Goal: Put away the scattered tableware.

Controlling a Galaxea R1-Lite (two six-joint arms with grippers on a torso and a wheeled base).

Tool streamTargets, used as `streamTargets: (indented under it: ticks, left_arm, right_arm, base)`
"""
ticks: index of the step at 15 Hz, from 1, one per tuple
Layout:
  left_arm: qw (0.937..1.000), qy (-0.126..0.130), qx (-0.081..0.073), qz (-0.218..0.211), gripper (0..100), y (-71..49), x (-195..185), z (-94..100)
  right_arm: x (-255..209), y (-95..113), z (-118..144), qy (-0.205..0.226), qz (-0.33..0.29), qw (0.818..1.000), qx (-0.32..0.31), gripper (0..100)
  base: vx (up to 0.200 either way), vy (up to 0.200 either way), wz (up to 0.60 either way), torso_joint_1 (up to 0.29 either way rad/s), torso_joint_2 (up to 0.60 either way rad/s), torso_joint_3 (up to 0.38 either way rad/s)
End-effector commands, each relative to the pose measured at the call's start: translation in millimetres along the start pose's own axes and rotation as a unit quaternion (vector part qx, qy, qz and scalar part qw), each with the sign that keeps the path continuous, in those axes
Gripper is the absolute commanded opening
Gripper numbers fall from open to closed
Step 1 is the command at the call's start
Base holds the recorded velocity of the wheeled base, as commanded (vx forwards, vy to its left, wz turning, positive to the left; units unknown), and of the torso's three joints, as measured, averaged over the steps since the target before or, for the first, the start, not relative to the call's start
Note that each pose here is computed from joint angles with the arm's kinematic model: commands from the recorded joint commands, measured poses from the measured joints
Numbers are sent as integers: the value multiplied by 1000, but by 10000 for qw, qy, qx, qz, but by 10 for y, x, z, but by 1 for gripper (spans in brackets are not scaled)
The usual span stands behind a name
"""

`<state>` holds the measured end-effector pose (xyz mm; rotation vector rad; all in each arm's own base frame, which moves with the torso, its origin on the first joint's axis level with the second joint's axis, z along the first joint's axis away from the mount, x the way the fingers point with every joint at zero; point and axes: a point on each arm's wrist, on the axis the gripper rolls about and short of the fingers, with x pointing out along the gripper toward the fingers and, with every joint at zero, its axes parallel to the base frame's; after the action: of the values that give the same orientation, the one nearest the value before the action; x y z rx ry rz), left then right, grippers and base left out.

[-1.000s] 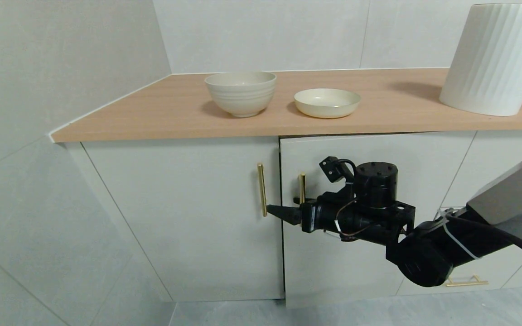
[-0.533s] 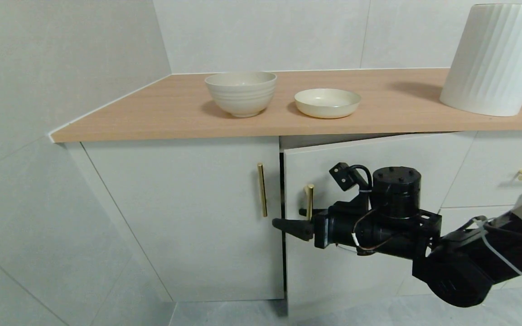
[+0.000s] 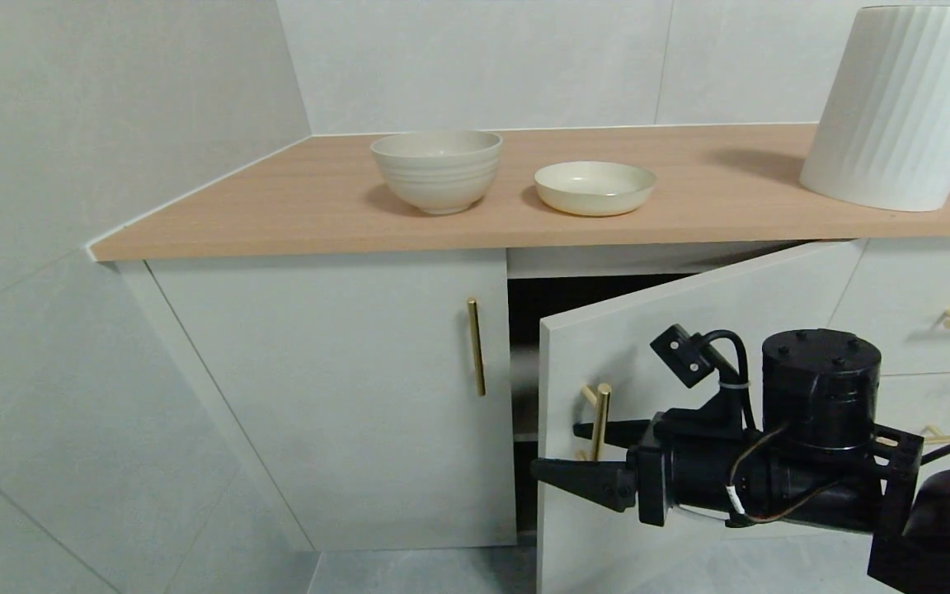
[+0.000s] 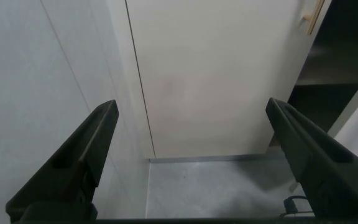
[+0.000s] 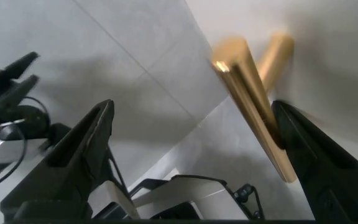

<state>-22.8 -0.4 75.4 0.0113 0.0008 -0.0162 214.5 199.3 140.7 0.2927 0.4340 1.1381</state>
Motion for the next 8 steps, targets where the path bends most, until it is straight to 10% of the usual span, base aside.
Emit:
streamTargets:
  ticks: [1, 4, 8]
  left_arm:
    - [10000, -12, 13, -34, 100, -2, 0, 2]
    - [9952, -509, -144, -819, 100, -33, -149, 422]
    - [9688, 529, -368, -2393, 100, -83, 33, 1139]
  right_arm:
    - [-50, 42, 32, -72, 39, 10000, -45, 100]
    - [-34, 80, 0, -12, 96, 9999, -45, 100]
    - [-12, 125, -56, 96, 175, 9998, -27, 100]
  base:
    - [0, 0, 0, 0, 0, 0]
    - [0, 0, 0, 0, 0, 0]
    - [0, 0, 0, 0, 0, 0]
